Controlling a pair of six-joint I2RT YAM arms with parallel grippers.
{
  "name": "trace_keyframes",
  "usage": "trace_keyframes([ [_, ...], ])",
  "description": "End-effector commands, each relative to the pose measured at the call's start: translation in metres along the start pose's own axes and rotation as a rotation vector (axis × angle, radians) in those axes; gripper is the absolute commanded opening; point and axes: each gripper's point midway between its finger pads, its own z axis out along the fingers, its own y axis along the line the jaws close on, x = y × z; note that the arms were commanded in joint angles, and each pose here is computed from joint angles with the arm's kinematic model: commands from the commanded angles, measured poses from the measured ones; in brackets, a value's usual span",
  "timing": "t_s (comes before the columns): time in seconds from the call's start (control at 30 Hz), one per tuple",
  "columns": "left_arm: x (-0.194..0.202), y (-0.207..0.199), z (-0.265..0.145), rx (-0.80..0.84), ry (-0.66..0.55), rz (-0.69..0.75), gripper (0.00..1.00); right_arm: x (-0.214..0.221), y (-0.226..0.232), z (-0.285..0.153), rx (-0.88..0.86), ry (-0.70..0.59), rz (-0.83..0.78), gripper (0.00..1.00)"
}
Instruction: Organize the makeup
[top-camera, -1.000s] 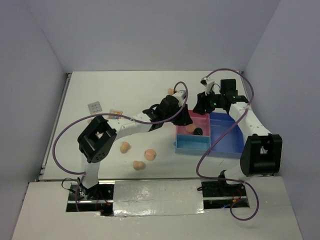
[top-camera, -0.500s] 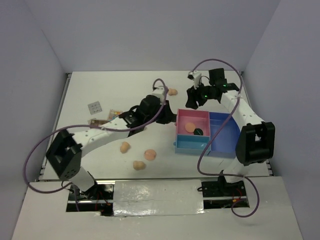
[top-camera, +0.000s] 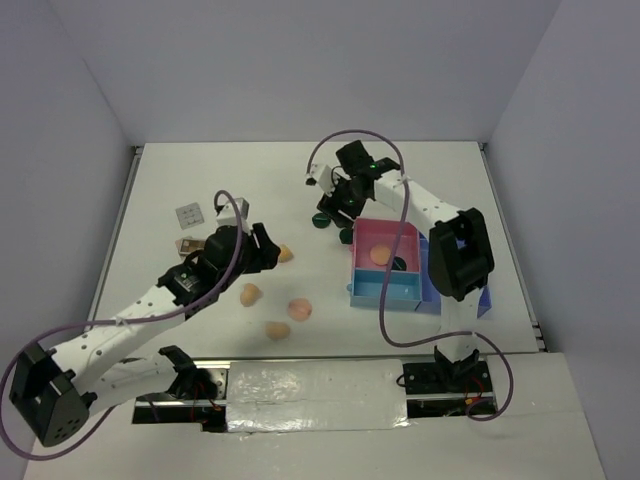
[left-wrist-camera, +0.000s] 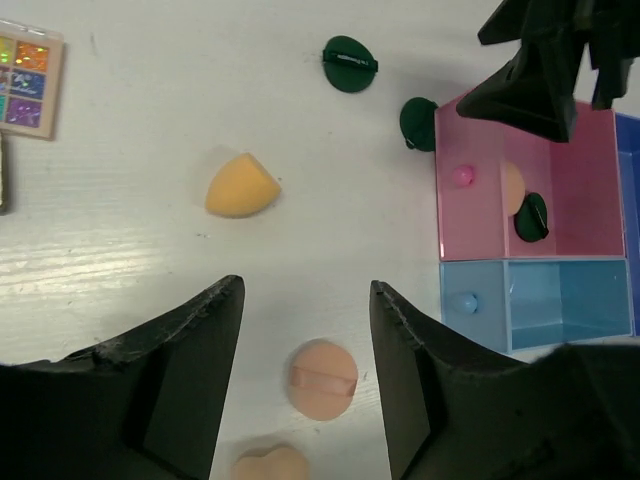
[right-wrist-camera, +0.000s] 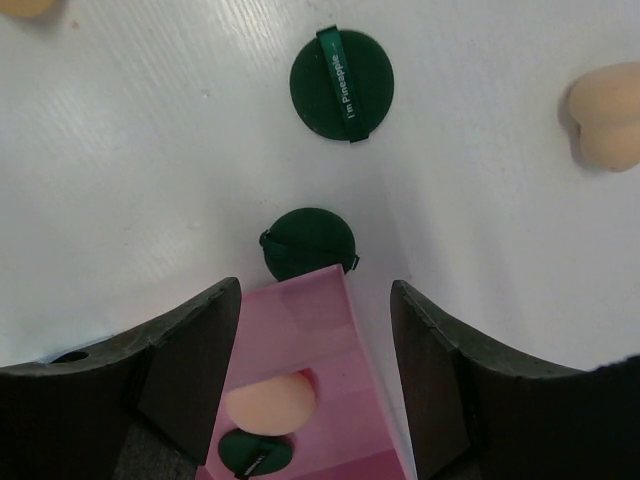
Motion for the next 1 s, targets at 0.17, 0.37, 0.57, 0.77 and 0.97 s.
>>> trace_keyframes([
  [0.17, 0.002, 0.025, -0.022, -0.047, -0.060, -0.101, 0.65, 0.034, 0.002, 0.041, 0.001, 0.284, -0.094, 0.67],
  [0.37, 0.008, 0.034, -0.027, -0.067, -0.063, -0.117, 0.65, 0.038, 0.003, 0.055, -0.006, 0.333, -0.128, 0.67],
  [0.57, 0.009, 0.035, -0.028, -0.067, -0.063, -0.128, 0.65, 0.045, 0.005, 0.066, -0.037, 0.374, -0.125, 0.66],
  [0.77, 0.008, 0.035, -0.029, -0.069, -0.065, -0.128, 0.65, 0.055, 0.009, 0.075, -0.066, 0.407, -0.134, 0.64],
  [0.97, 0.008, 0.036, -0.029, -0.072, -0.064, -0.134, 0.65, 0.056, 0.011, 0.081, -0.087, 0.416, -0.127, 0.56],
])
